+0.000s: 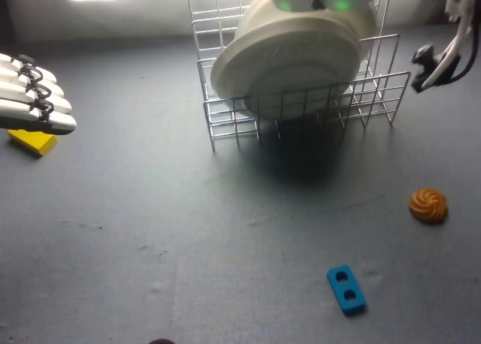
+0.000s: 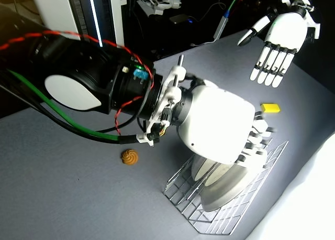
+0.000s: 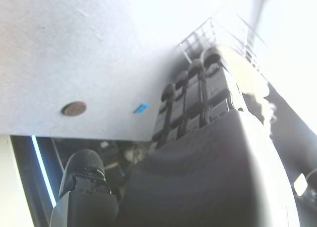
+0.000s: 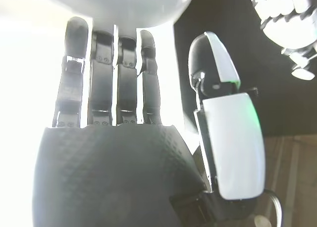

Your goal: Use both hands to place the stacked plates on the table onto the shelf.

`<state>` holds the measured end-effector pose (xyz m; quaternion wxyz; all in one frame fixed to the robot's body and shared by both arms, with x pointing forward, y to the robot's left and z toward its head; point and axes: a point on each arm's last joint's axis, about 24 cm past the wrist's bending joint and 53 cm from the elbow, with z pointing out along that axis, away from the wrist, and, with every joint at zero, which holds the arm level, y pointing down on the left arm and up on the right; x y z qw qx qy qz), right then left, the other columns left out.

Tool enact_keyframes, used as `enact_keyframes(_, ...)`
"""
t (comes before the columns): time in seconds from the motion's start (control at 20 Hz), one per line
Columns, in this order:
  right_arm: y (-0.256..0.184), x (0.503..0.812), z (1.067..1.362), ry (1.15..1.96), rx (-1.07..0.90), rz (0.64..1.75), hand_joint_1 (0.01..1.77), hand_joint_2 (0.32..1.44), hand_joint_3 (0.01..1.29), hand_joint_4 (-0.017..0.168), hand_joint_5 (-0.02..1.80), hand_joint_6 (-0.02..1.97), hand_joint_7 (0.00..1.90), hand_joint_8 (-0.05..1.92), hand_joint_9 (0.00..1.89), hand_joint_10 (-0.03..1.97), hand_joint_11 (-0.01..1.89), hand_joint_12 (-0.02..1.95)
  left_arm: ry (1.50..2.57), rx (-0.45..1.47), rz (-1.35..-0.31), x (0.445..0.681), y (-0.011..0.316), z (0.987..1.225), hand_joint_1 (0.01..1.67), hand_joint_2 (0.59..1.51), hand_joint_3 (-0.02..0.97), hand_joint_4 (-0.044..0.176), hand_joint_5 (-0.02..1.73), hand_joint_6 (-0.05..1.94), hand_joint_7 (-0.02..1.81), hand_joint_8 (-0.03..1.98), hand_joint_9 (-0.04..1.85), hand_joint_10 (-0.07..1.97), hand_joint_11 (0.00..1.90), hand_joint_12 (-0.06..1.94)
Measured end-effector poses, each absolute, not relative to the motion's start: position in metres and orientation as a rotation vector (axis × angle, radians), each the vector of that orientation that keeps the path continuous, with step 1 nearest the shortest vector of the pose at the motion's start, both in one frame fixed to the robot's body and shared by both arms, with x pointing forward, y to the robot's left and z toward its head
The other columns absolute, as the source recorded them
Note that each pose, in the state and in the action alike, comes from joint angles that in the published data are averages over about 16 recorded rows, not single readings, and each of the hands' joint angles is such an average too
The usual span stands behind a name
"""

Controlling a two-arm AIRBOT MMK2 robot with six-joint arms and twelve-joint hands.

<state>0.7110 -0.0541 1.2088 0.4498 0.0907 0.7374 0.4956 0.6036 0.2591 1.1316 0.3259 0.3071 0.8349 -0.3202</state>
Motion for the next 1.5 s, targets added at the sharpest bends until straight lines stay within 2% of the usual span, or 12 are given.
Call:
enact_keyframes(0.2, -0.063, 0.696, 1.222, 1.783, 0.101, 1.149, 0.65, 1.18, 0.01, -0.002, 0.43, 0.01, 0.50, 0.02, 0.51, 0.03, 0.08, 1.12, 2.173, 0.819, -0.878, 0.599, 0.251, 1.135, 0.02, 1.132, 0.014, 0.002, 0.05, 0.01, 0.07, 0.00, 0.06, 0.02, 0.02, 0.11)
enact_keyframes(0.35, -0.074, 0.678, 1.231, 1.737, -0.003, 1.075, 0.56, 1.15, 0.01, -0.001, 0.39, 0.03, 0.47, 0.06, 0.47, 0.06, 0.05, 1.14, 2.153, 0.841, -0.923, 0.592, 0.240, 1.140, 0.02, 1.148, 0.014, 0.002, 0.12, 0.03, 0.15, 0.04, 0.13, 0.06, 0.05, 0.24)
enact_keyframes(0.45, -0.081, 0.664, 1.235, 1.702, -0.075, 1.016, 0.48, 1.12, 0.01, 0.000, 0.39, 0.15, 0.45, 0.20, 0.44, 0.21, 0.07, 1.23, 2.135, 0.863, -0.955, 0.587, 0.232, 1.144, 0.03, 1.158, 0.014, 0.001, 0.17, 0.17, 0.20, 0.20, 0.18, 0.23, 0.09, 0.44)
enact_keyframes(0.55, -0.089, 0.651, 1.240, 1.667, -0.129, 0.959, 0.41, 1.10, 0.01, 0.000, 0.41, 0.38, 0.45, 0.43, 0.44, 0.45, 0.14, 1.32, 2.115, 0.888, -0.987, 0.581, 0.223, 1.147, 0.03, 1.162, 0.014, 0.000, 0.26, 0.41, 0.31, 0.44, 0.29, 0.47, 0.19, 0.67)
enact_keyframes(0.8, -0.112, 0.623, 1.250, 1.587, -0.184, 0.828, 0.23, 1.06, 0.01, 0.002, 0.67, 0.97, 0.70, 1.02, 0.68, 1.04, 0.53, 1.58, 2.066, 0.957, -1.057, 0.564, 0.203, 1.154, 0.07, 1.168, 0.013, 0.004, 0.74, 1.01, 0.81, 1.04, 0.80, 1.07, 0.70, 1.25)
enact_keyframes(1.0, -0.129, 0.608, 1.257, 1.547, -0.185, 0.747, 0.19, 1.13, 0.01, 0.003, 0.98, 1.45, 1.03, 1.49, 1.02, 1.52, 0.98, 1.81, 2.034, 1.011, -1.088, 0.553, 0.190, 1.156, 0.23, 1.203, 0.010, 0.041, 1.11, 1.49, 1.20, 1.52, 1.20, 1.55, 1.14, 1.67)
enact_keyframes(1.15, -0.136, 0.601, 1.259, 1.532, -0.184, 0.705, 0.23, 1.20, 0.01, 0.003, 1.20, 1.79, 1.25, 1.81, 1.26, 1.84, 1.32, 1.91, 2.019, 1.041, -1.099, 0.547, 0.184, 1.156, 0.36, 1.223, 0.007, 0.073, 1.32, 1.83, 1.41, 1.84, 1.44, 1.86, 1.43, 1.89)
enact_keyframes(1.25, -0.139, 0.598, 1.260, 1.530, -0.177, 0.691, 0.26, 1.25, 0.01, 0.004, 1.34, 1.91, 1.40, 1.90, 1.42, 1.93, 1.50, 1.91, 2.014, 1.054, -1.102, 0.544, 0.181, 1.156, 0.43, 1.236, 0.006, 0.092, 1.46, 1.93, 1.56, 1.93, 1.59, 1.93, 1.60, 1.92)
enact_keyframes(1.35, -0.141, 0.596, 1.260, 1.528, -0.171, 0.681, 0.29, 1.28, 0.01, 0.005, 1.46, 1.92, 1.53, 1.91, 1.55, 1.93, 1.64, 1.91, 2.013, 1.062, -1.104, 0.543, 0.179, 1.155, 0.48, 1.250, 0.004, 0.106, 1.56, 1.93, 1.65, 1.92, 1.70, 1.94, 1.71, 1.93)
enact_keyframes(1.5, -0.144, 0.594, 1.259, 1.529, -0.169, 0.669, 0.34, 1.36, 0.01, 0.006, 1.57, 1.93, 1.66, 1.91, 1.70, 1.93, 1.80, 1.91, 2.012, 1.068, -1.103, 0.542, 0.179, 1.155, 0.60, 1.289, 0.001, 0.137, 1.56, 1.93, 1.66, 1.93, 1.72, 1.94, 1.75, 1.94)
